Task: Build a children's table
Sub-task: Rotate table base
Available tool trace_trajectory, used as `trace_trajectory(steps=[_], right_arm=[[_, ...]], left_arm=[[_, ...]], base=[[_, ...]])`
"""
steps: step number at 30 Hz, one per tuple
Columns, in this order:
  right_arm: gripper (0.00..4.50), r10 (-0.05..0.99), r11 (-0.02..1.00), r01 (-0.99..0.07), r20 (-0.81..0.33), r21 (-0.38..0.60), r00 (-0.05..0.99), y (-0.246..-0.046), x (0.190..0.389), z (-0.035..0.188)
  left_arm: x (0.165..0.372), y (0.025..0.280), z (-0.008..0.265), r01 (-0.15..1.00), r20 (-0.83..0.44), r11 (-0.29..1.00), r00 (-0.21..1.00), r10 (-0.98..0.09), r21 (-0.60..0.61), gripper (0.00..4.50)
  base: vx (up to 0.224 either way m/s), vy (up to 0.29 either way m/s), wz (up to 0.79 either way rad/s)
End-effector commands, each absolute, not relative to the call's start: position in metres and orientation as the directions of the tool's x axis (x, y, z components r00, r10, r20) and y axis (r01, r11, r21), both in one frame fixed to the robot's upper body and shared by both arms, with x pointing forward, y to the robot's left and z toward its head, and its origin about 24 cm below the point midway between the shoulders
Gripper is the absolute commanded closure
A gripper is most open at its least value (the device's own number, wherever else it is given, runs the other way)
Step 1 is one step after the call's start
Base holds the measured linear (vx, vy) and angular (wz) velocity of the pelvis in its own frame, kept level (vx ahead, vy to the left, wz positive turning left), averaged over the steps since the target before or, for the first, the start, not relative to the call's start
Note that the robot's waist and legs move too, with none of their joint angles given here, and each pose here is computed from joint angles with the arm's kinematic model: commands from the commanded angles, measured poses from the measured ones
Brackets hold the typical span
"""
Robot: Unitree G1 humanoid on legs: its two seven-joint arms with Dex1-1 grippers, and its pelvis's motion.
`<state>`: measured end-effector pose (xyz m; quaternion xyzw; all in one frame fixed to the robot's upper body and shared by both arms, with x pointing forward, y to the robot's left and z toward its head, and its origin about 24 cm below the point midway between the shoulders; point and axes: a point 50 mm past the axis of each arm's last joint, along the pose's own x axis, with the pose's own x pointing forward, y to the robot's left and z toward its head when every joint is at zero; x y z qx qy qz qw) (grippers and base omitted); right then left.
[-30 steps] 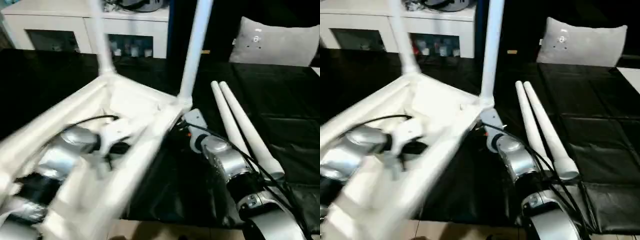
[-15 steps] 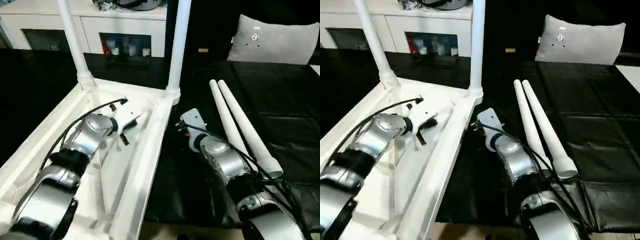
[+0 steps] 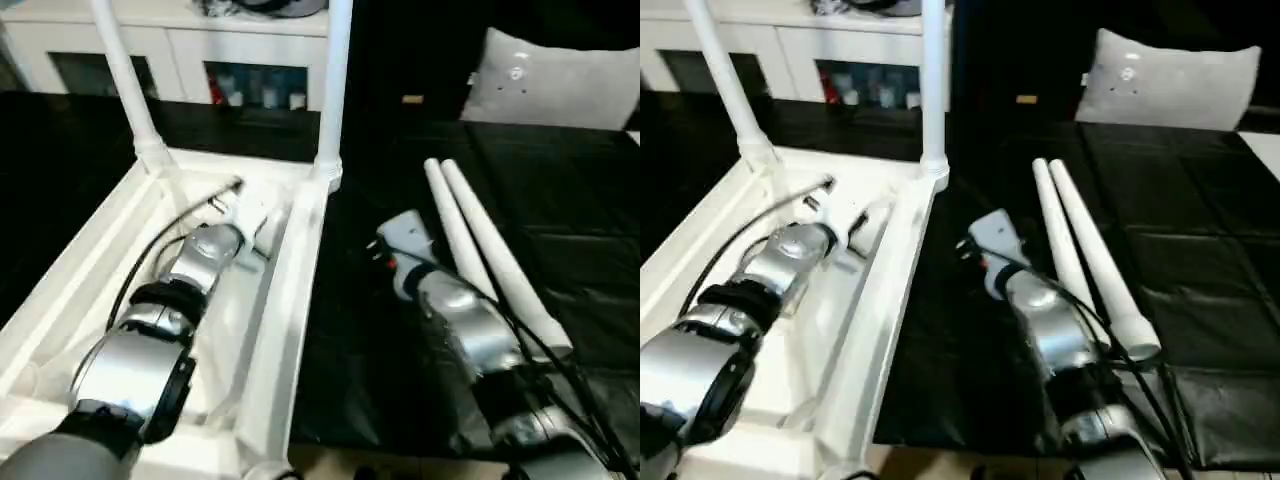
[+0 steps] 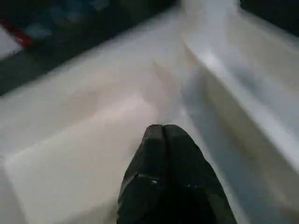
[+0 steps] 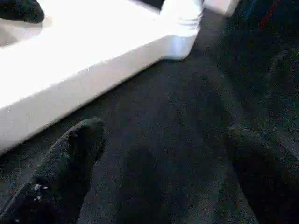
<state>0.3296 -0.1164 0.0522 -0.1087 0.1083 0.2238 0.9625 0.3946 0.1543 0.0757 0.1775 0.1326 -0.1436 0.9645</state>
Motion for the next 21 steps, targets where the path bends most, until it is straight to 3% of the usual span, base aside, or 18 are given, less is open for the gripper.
trace_trajectory(steps=[1, 2, 3, 5, 9, 18, 21], right_arm=[[0.00, 0.380, 0.900, -0.412, -0.208, -0.141, 0.901, -0.127, 0.327, 0.063], [0.00, 0.380, 0.900, -0.412, -0.208, -0.141, 0.901, -0.127, 0.327, 0.063], [0.00, 0.375, 0.913, -0.393, -0.156, -0.109, 0.914, -0.131, 0.321, 0.073], [0.00, 0.374, 0.919, -0.386, -0.131, -0.080, 0.918, -0.131, 0.316, 0.078], [0.00, 0.378, 0.923, -0.382, -0.094, -0.033, 0.921, -0.129, 0.295, 0.087], [0.00, 0.428, 0.904, -0.424, -0.090, 0.065, 0.899, -0.121, 0.249, 0.086], [0.00, 0.436, 0.900, -0.430, -0.120, 0.074, 0.892, -0.121, 0.243, 0.079]], left_arm=[[0.400, 0.152, 0.093, 0.303, -0.214, 0.929, 0.942, -0.259, 0.211, 4.44], [0.400, 0.152, 0.093, 0.303, -0.214, 0.929, 0.942, -0.259, 0.211, 4.44], [0.400, 0.150, 0.098, 0.312, -0.144, 0.945, 0.944, -0.296, 0.098, 4.44], [0.399, 0.149, 0.099, 0.312, -0.117, 0.949, 0.945, -0.305, 0.046, 4.44], [0.382, 0.146, 0.099, 0.342, -0.013, 0.939, 0.940, -0.342, 0.016, 4.44], [0.298, 0.145, 0.083, 0.289, 0.061, 0.957, 0.956, -0.287, -0.026, 4.44], [0.290, 0.142, 0.082, 0.277, 0.055, 0.961, 0.960, -0.275, -0.028, 4.44]], base=[[0.000, 0.000, 0.00], [0.000, 0.000, 0.00], [0.000, 0.000, 0.00], [0.000, 0.000, 0.00], [0.000, 0.000, 0.00], [0.000, 0.000, 0.00], [0.000, 0.000, 0.00]])
